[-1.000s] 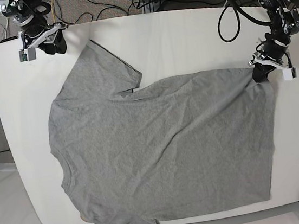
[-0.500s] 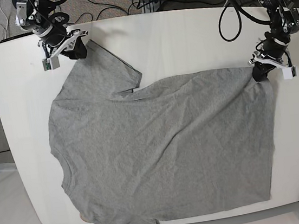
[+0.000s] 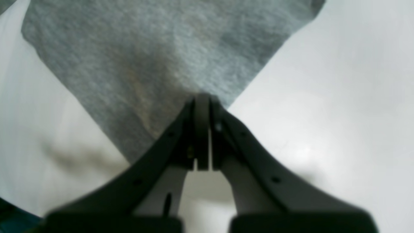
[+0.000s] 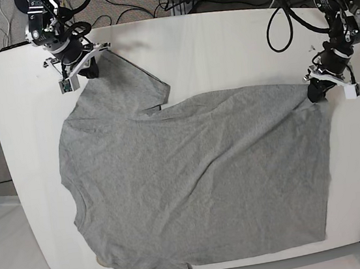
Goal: Fold the T-shirt properly
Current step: 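Move the right gripper to the sleeve edge and grasp the shirt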
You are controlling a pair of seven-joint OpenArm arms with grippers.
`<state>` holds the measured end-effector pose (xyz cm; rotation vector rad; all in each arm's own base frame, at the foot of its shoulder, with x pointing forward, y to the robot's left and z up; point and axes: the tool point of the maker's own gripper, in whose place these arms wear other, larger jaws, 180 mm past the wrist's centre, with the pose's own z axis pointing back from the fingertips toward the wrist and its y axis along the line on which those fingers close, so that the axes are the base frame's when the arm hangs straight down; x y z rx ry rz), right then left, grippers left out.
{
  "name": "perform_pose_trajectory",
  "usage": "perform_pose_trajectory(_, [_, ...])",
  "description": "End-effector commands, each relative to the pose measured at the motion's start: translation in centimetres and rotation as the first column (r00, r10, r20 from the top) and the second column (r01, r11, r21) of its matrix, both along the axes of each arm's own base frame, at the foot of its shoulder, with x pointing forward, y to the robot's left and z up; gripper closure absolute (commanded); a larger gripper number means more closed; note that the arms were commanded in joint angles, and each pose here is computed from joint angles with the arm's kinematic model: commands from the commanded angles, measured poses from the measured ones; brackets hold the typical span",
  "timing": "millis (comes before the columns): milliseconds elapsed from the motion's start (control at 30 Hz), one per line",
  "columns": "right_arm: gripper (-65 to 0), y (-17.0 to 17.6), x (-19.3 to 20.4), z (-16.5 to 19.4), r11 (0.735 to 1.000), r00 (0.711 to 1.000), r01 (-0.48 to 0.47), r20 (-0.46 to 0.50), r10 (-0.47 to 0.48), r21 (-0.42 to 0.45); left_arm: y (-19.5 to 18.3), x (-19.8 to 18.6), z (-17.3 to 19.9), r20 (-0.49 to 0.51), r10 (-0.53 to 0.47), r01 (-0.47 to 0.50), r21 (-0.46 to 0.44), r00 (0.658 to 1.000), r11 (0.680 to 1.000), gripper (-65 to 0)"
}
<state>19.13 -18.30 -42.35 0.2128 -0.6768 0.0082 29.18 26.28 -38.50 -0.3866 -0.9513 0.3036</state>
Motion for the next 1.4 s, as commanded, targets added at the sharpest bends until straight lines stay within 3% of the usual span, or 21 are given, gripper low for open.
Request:
perform_pose_trajectory(0, [0.0,0.0,0.7,0.8,0.999,0.999,-0.027,0.031,0.028,-0.037,0.7,0.8,1.5,0.051,0.000,0.000,0.009,0.999,1.000,0.0])
perform_pose_trajectory(400, [0.0,1.9,-4.7,-1.2,0.996,0.993,-0.089,-0.085,0.088,-0.012,2.3,0.4,1.2,0.038,0.030,-0.031,0.022,0.999,0.999,0.0])
perform_pose_trajectory(433, [0.0,1.1,-1.4,1.2,0.997,0.997,-0.065,0.040,0.067,-0.038,1.5,0.0,0.6,0.019,0.006,-0.006,0.008,1.000,1.000,0.0])
perform_pose_trajectory(600, [0.0,1.2,-0.6,3.0,0.994,0.992,-0.091,0.087,0.096,-0.062,1.2,0.1,0.7,0.025,-0.007,0.007,0.006,1.000,1.000,0.0])
perform_pose_trajectory(833, [0.0,1.0,-2.0,3.0,0.991,0.993,-0.098,0.058,0.104,-0.090,1.3,0.4,2.0,0.076,-0.011,0.009,0.017,0.997,1.000,0.0])
perform_pose_trajectory(967, [0.0,1.1,-3.7,1.9,0.994,0.996,-0.089,0.013,0.090,-0.058,1.3,0.3,2.3,0.089,-0.012,0.010,0.018,0.996,1.000,0.0])
perform_pose_trajectory(1200, [-23.1,4.2,-4.7,2.7,0.977,0.986,-0.167,0.039,0.164,0.130,1.2,0.1,1.9,0.071,-0.026,0.025,0.017,0.997,1.000,0.0])
perform_pose_trajectory(1367, [-24.8,5.2,-5.3,3.0,0.960,0.982,-0.191,0.053,0.184,0.204,1.5,-0.2,1.7,0.055,-0.029,0.027,0.027,0.998,0.999,0.0])
